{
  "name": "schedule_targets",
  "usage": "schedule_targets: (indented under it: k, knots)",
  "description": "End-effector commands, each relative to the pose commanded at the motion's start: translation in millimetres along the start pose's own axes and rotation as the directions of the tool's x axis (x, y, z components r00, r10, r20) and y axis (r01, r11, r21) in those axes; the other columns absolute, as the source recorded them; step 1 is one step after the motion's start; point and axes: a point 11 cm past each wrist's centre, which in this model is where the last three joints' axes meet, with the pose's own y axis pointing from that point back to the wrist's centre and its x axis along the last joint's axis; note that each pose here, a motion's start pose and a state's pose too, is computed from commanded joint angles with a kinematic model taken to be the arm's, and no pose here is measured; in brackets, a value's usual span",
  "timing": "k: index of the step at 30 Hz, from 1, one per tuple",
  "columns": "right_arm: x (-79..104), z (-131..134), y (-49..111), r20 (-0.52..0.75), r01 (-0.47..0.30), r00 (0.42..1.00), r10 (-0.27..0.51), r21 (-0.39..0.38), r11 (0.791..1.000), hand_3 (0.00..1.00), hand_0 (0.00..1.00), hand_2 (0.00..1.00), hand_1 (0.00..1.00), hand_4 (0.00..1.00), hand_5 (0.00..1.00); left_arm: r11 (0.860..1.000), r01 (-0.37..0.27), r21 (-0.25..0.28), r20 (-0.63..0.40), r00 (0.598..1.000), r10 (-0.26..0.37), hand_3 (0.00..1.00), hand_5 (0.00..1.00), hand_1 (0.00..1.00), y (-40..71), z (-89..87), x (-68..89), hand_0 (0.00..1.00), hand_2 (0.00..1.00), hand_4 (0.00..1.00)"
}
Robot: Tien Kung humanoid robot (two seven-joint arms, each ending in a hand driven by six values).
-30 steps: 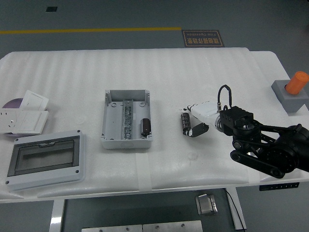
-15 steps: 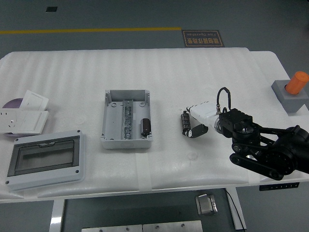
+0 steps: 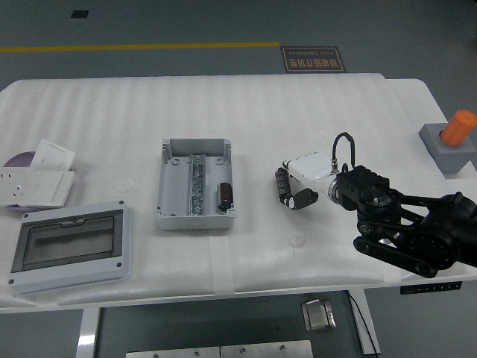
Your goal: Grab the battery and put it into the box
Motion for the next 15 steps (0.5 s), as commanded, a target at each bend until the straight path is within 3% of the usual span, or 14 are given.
schedule_targets:
  k: [8,15]
  knots:
    - [45.5,-32,7.0,0.084,-0.140,0.987,0.134,0.079,0.987,0.698,0.747,0.651,0.666,0.424,0.350,1.000,0.002,0.010,0.002,1.000,-0.002,0.603,0.519,0.666,-0.4,-2.7,-1.4,0.654,0.577,0.477]
    - [56.5,-73,8.1,0.159,-0.243,0.963,0.217,0.169,0.955,0.701,0.740,0.649,0.665,0.430,0.352,0.999,0.020,0.033,0.000,1.000,-0.020,0.603,0.523,0.667,-2.0,-13.0,-7.9,0.654,0.577,0.478]
